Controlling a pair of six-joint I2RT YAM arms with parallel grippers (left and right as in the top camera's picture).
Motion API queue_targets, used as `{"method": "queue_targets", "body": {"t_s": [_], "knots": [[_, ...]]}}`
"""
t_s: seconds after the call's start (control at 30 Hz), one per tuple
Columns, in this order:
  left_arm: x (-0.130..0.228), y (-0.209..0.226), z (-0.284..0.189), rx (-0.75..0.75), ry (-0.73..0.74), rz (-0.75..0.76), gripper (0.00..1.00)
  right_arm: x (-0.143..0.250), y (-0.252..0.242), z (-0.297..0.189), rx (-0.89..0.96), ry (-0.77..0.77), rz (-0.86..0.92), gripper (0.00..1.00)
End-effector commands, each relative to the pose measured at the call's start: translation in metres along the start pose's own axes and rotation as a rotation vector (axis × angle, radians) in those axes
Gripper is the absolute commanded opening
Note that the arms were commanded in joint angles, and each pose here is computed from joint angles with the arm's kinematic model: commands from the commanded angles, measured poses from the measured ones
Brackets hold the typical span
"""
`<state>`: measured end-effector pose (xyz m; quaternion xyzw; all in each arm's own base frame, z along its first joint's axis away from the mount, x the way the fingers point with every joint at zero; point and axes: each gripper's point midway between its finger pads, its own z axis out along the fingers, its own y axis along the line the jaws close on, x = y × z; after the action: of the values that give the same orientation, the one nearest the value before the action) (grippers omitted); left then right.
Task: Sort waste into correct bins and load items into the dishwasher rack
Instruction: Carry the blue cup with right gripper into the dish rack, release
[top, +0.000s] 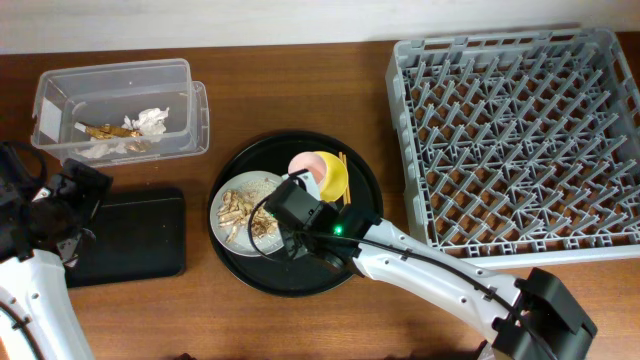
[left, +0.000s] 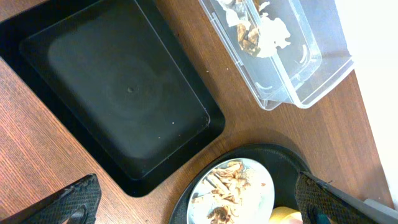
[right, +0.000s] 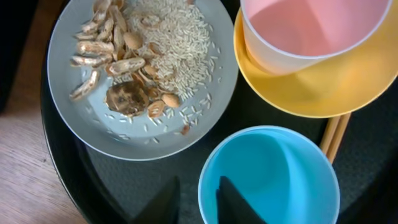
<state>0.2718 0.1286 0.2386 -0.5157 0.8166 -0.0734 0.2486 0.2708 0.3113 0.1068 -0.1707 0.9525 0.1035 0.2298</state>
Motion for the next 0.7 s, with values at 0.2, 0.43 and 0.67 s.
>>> {"method": "queue_targets", "body": {"t_s": [0.2,0.43,0.67], "knots": [[-0.001,0.003,0.002,-0.013,0.0,-0.015,0.99,0.024,-0.006,0.041,0.077,0.095,-0.024,0.39],[-0.001,0.003,0.002,-0.013,0.0,-0.016,0.99,0.023,-0.005,0.041,0.083,0.104,-0.026,0.21],[-0.001,0.003,0.002,-0.013,0.0,-0.015,0.99,0.002,0.002,0.017,0.084,0.105,-0.025,0.04]]}}
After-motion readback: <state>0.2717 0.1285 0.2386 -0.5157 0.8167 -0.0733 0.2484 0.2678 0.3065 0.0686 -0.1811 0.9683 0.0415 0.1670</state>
